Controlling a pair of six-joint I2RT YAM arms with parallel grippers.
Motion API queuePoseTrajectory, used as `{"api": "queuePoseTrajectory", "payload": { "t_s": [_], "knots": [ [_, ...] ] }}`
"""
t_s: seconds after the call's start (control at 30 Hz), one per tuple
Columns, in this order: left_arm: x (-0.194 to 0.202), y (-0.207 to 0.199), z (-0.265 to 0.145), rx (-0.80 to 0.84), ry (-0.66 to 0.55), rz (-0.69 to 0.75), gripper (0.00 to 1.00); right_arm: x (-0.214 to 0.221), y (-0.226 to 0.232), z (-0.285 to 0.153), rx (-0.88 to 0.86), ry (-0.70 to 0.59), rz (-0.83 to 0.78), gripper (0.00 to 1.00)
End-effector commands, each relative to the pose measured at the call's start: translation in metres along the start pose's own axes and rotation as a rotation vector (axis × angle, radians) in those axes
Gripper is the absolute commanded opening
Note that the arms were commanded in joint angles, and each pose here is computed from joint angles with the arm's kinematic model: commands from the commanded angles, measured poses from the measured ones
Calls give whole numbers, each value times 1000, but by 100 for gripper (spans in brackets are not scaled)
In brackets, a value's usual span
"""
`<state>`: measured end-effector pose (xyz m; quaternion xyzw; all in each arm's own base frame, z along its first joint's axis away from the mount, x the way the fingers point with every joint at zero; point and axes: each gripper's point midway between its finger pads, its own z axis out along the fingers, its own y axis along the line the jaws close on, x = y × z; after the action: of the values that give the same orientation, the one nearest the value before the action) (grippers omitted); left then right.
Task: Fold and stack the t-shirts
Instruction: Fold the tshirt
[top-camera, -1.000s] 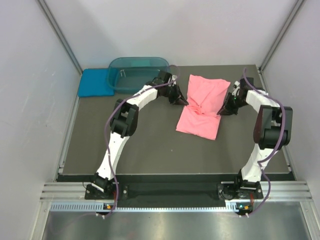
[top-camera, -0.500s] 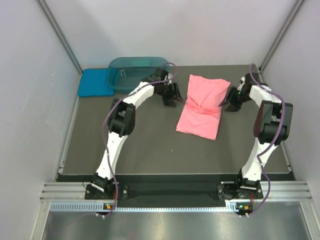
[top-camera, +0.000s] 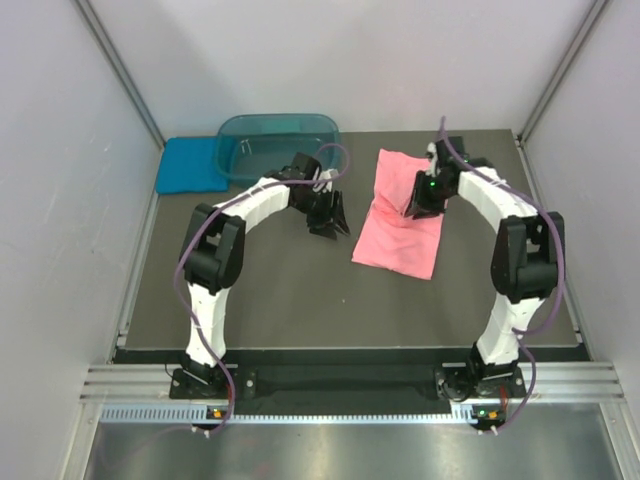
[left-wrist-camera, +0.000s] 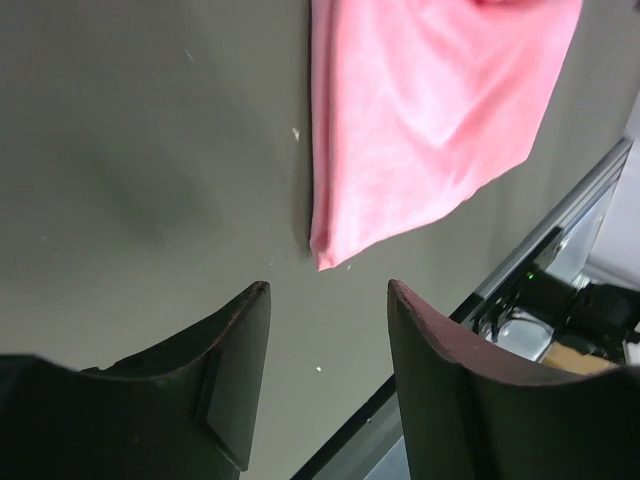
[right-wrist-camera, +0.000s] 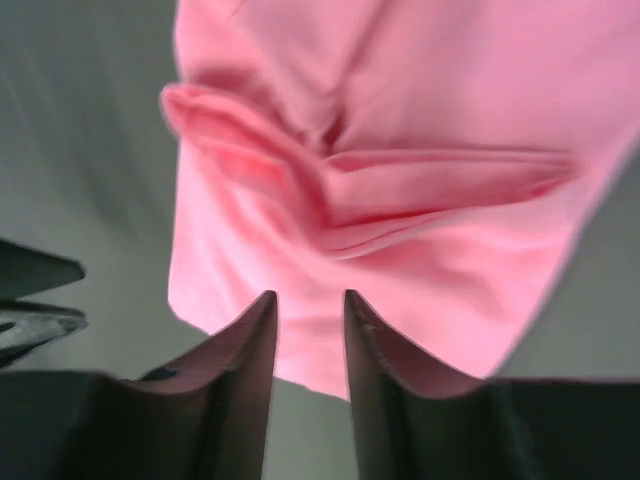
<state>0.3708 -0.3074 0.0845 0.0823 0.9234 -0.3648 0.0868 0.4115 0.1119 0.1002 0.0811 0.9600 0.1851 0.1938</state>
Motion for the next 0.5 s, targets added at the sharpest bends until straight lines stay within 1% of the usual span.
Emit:
{"api": "queuePoseTrajectory", "payload": {
  "t_s": [0.0, 0.1, 0.33, 0.43, 0.47],
  "knots": [
    [9, -22, -1, 70, -4, 117, 55, 9, 20, 7, 1, -11, -24, 27],
    [18, -31, 3, 66, 13, 162, 54, 12, 24, 18, 16, 2, -26, 25],
    [28, -37, 2, 51, 32, 216, 54, 9, 14, 39, 56, 22, 11, 26],
    [31, -35, -1, 47, 39, 224, 54, -1, 18, 50, 45, 25, 20, 27],
    [32, -36, -1, 47, 42, 227, 54, -12, 22, 50, 37, 4, 19, 27]
  ]
}}
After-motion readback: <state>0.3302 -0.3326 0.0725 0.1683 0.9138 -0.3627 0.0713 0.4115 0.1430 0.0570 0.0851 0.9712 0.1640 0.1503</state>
